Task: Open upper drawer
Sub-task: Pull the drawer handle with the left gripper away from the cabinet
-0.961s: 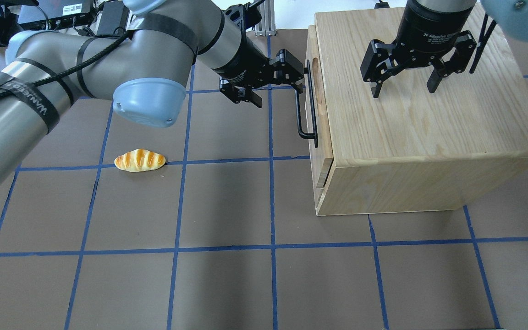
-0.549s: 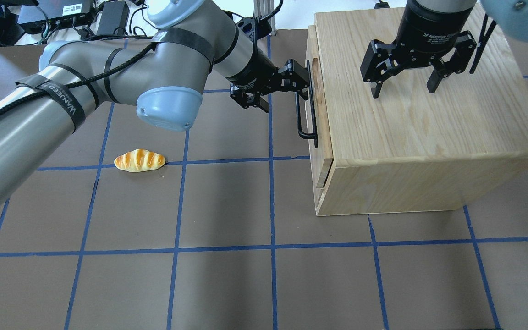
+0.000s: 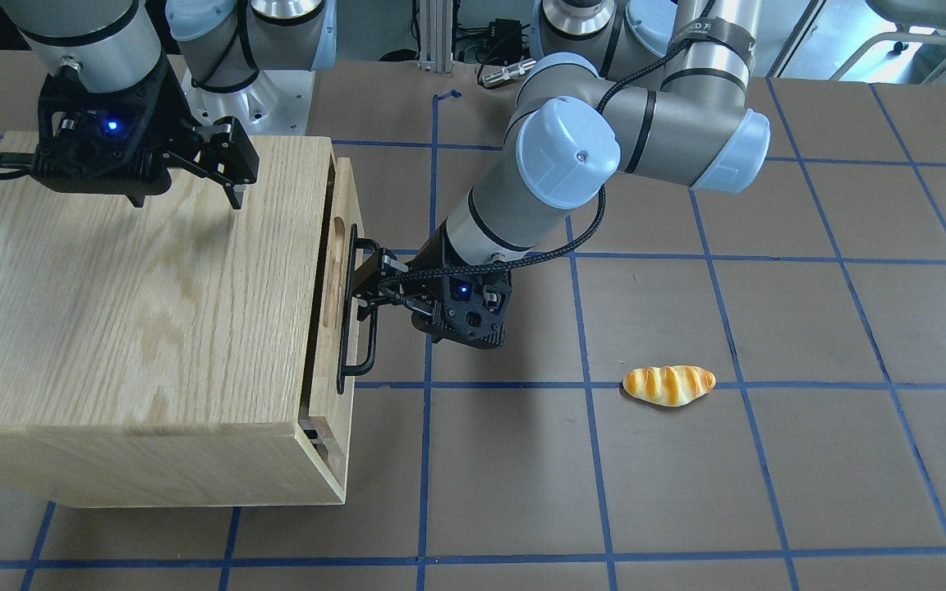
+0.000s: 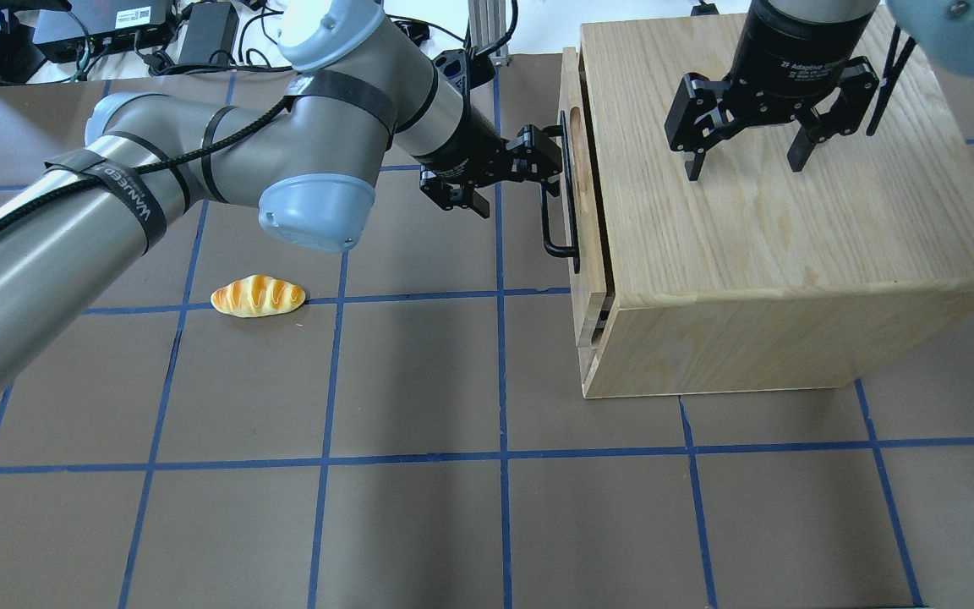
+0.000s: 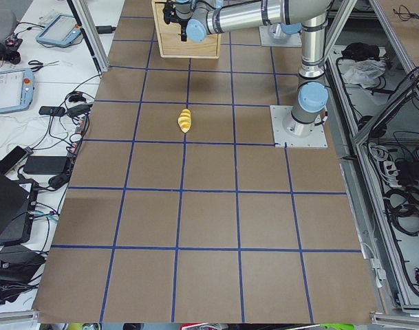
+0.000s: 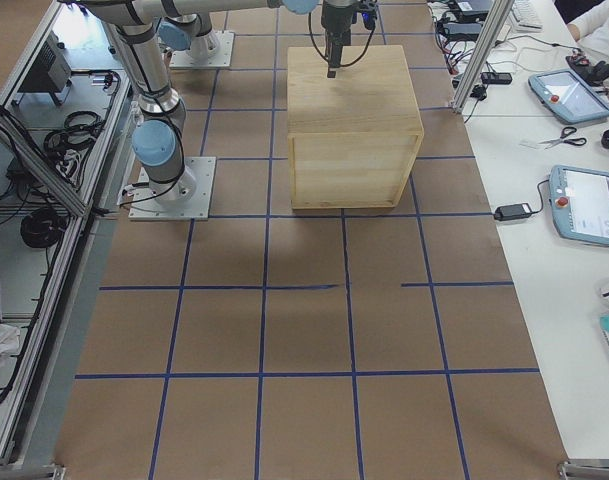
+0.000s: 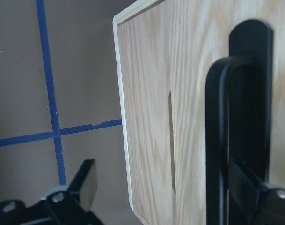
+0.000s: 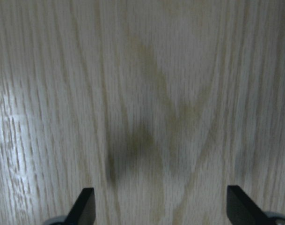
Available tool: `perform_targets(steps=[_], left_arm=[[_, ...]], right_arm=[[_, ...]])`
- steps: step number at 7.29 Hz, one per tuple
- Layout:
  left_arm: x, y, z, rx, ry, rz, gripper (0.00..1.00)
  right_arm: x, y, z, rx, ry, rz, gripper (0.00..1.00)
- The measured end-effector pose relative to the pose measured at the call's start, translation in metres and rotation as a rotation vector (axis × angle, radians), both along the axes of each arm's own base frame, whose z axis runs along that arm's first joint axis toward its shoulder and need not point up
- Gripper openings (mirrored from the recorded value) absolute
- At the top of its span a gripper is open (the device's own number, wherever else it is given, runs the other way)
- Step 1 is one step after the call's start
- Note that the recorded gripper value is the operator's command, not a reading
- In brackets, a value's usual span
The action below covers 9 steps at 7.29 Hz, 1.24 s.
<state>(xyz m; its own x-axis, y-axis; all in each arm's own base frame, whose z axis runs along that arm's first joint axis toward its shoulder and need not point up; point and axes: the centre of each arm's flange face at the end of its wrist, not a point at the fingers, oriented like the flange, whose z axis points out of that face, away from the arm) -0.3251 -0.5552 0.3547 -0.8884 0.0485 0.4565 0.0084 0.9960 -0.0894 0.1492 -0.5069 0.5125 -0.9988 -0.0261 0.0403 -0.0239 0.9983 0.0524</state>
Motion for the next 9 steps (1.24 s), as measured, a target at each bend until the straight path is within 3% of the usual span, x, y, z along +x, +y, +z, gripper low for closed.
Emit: perform_targets(steps=[2, 4, 9], left_arm=[[0.027, -0.01, 0.006, -0.037, -0.067, 0.027, 1.0], [0.073, -0.026, 0.014, -0.047, -0.082, 0.098, 1.0], [0.172, -0.038, 0.018, -0.014, -0.124, 0.201, 1.0]], right_arm=[[0.0, 0.0, 0.0, 0.0, 0.0, 0.0, 1.0], [0.0, 0.0, 0.0, 0.0, 0.0, 0.0, 1.0], [0.0, 0.0, 0.0, 0.001, 0.0, 0.0, 1.0]])
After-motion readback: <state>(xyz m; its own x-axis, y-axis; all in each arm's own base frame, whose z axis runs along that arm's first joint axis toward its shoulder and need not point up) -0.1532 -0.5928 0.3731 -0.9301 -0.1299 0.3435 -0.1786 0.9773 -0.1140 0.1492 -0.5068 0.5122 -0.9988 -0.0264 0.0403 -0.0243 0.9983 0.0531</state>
